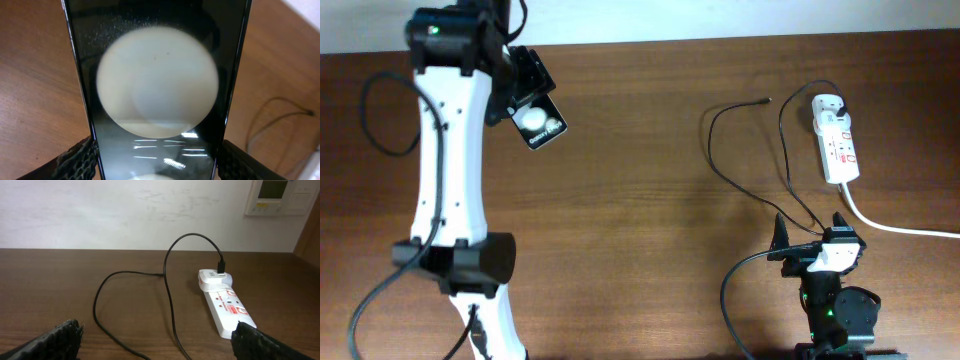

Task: Plug charger to phone and switch on socket
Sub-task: 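Lift the phone with the left gripper and pull it back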

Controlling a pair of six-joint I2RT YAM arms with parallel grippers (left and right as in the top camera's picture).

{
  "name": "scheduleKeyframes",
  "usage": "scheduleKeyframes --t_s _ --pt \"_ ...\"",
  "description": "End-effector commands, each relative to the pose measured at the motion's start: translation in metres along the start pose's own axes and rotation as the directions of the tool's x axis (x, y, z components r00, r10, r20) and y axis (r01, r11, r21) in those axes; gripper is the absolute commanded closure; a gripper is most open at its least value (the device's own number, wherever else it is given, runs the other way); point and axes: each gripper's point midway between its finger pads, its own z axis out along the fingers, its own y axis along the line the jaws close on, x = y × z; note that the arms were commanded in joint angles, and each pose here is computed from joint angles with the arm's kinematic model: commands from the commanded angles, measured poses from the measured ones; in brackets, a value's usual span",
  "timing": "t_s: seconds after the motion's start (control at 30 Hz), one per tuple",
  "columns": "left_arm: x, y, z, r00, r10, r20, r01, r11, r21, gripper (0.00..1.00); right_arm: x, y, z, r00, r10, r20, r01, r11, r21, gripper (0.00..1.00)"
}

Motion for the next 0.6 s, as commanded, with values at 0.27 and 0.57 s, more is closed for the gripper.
scheduleKeyframes --t_s 0.27,0.57 --pt "0.055 -0.012 -0.177 0.948 0.106 0.301 -0.194 0.94 0.281 0.52 0.003 0.002 0.0 1.0 -0.006 -0.003 0.006 1.0 -0.011 0.01" --pt "0.116 0.025 -0.207 0.947 0.13 0.295 -0.221 0.928 0.3 0.54 0.003 0.002 0.0 1.0 -0.006 -0.003 0.006 1.0 -0.011 0.01"
